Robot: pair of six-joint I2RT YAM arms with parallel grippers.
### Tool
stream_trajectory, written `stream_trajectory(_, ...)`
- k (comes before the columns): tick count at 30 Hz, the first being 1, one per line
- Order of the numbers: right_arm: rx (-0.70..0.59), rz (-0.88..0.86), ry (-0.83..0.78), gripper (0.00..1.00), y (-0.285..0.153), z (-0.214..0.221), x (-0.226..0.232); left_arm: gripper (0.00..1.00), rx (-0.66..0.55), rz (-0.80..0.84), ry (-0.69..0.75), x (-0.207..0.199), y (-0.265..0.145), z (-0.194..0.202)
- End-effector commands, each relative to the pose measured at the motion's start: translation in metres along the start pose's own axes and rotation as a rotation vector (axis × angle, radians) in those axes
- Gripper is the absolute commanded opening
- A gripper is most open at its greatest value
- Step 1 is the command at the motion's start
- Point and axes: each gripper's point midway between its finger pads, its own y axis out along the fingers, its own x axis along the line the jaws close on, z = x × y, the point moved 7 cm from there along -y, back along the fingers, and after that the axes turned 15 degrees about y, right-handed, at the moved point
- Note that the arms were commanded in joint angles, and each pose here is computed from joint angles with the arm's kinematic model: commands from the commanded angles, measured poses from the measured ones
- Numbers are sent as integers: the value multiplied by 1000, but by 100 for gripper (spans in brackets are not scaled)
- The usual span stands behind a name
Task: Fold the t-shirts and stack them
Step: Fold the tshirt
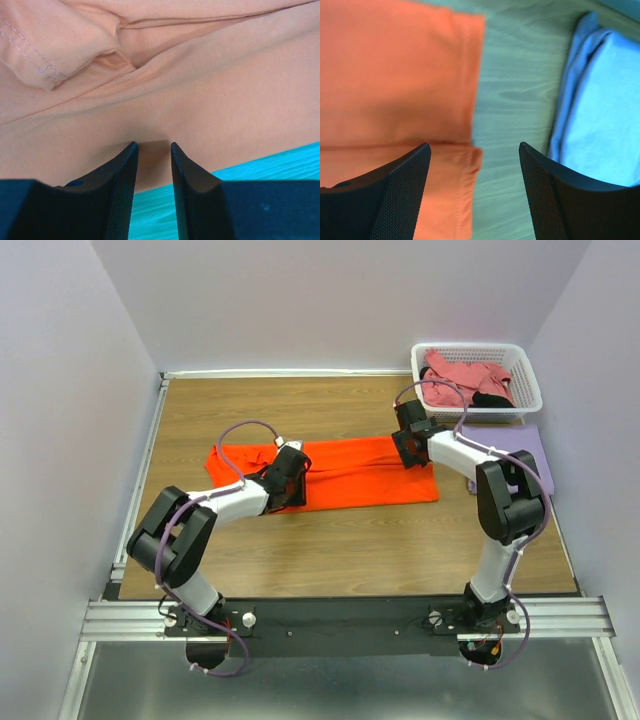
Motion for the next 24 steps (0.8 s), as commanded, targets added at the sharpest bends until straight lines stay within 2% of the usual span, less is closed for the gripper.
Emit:
stream_trajectory(1, -27, 55, 55, 78, 12, -16, -15, 41, 109, -28, 11, 5, -3, 28)
stream_trajectory(10, -101, 28, 245, 77, -11, -35, -24, 41, 44, -34, -24, 3, -15, 5)
stream_trajectory(14, -107, -156, 367, 76, -36, -36, -13, 41, -47, -43, -53, 3, -30, -21)
stream_trajectory(16, -72, -321, 424, 73, -50, -30, 1, 41, -93, -68, -79, 10, -37, -36)
stream_trajectory(18, -10, -445, 469, 72, -59, -17, 14, 41, -119, -107, -121, 27, -43, -47)
stream_trajectory(21, 62, -543, 499, 70, -65, 0, 25, 42, -140, -171, -178, 51, -49, -52)
stream_trajectory(24, 101, -568, 526, 69, -65, 21, 28, 41, -149, -264, -269, 93, -60, -42)
